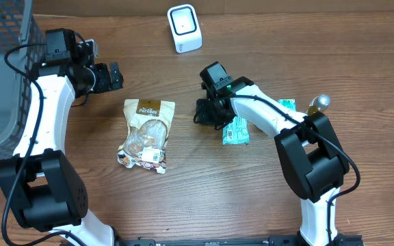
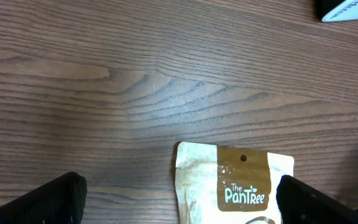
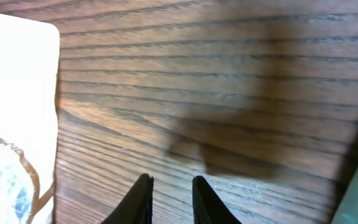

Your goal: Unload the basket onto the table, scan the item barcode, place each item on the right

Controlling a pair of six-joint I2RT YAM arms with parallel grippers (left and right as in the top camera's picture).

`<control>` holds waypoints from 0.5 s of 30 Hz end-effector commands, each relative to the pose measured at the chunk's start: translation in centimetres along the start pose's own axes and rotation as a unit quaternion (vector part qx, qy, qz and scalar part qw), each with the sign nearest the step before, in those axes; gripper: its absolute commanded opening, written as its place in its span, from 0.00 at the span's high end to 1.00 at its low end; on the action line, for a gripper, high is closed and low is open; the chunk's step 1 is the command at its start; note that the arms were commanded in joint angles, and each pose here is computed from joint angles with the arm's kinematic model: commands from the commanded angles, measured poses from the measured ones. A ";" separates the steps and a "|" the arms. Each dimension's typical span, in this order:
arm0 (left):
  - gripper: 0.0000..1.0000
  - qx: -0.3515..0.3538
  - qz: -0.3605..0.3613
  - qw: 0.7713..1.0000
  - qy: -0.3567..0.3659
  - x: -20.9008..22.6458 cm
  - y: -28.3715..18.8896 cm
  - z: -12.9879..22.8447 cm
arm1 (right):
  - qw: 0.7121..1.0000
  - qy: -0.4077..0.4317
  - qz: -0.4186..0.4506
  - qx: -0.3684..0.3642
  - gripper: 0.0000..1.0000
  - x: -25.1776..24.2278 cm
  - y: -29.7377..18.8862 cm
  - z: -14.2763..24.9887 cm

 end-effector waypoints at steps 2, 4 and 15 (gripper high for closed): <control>0.00 -0.005 0.000 1.000 -0.003 -0.1 -0.1 -0.5 | 0.999 0.006 -0.049 0.019 0.80 0.2 -0.5 -0.3; 0.00 -0.005 0.000 1.000 -0.003 -0.1 -0.1 -0.5 | 0.997 0.009 -0.075 0.029 0.78 0.4 -0.7 -0.2; 0.00 -0.005 0.000 1.000 -0.003 -0.1 -0.1 -0.5 | 0.992 -0.026 -0.118 -0.023 0.57 1.6 -1.0 -2.2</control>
Point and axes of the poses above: each gripper's point midway between its finger pads, its own y axis out along the fingers, its own x axis along the line the jaws close on, z = x × y, the point moved 7 cm from there along -y, back along the fingers, and after that the axes turned 1 degree about y, right-handed, at the moved point
